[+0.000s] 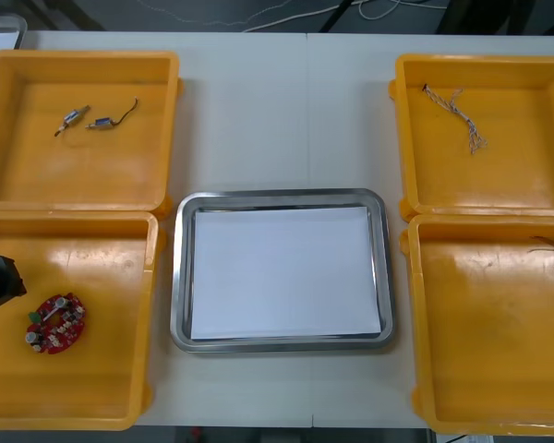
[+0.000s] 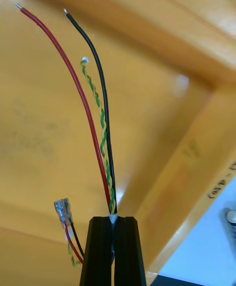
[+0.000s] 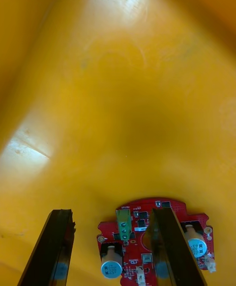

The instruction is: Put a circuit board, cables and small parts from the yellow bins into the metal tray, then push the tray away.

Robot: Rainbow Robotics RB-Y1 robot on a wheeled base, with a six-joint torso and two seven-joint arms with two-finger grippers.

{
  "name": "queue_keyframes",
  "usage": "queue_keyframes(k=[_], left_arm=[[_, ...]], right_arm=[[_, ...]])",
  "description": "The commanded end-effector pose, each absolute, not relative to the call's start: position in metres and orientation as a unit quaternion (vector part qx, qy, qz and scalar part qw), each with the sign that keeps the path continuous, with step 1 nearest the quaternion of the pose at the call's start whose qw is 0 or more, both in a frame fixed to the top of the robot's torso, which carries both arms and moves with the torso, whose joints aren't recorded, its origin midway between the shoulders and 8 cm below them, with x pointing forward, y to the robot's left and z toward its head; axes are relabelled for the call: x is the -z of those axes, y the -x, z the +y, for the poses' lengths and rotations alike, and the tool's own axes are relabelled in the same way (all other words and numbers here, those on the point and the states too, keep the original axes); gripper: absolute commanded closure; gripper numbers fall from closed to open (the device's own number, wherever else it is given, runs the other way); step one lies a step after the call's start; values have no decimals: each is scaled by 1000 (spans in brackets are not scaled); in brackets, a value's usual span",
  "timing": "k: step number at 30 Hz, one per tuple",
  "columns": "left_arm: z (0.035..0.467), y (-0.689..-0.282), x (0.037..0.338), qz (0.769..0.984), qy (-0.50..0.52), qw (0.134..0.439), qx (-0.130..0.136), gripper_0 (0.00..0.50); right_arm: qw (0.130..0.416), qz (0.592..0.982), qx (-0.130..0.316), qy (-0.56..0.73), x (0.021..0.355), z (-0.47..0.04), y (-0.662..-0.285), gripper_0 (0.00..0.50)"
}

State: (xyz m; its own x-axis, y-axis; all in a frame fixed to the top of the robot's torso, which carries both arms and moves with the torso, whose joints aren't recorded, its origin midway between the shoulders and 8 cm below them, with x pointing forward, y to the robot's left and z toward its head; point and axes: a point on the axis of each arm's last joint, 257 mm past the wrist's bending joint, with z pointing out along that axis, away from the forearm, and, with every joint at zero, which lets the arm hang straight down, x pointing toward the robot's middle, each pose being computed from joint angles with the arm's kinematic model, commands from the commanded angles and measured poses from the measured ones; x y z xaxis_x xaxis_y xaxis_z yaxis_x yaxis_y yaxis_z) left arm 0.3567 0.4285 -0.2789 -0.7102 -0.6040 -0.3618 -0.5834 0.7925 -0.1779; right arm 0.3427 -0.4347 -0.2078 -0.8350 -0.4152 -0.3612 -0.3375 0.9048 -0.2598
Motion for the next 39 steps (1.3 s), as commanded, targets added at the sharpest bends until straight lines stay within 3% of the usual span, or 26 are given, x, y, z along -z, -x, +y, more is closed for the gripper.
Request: queue_keyframes(k=[1,9,17,27,39], left_arm=[[415,-367,268,912,345,218,52,44],[407,-359,279,912,354,202,53,44],[405,-351,289,913,358,188,47,86],[403,-346,304,914,360,184,25,90],[393,-346,311,916,357,180,26,117]], right_arm=[[271,932,117,211,160,-425,-361,500],[301,903,135,276,139,-383,-364,500],[311,885,103,330,140,-337,-361,500],[310,883,69,347,144,-312,-357,500],[291,898,56,325,147,-294,-353,500]])
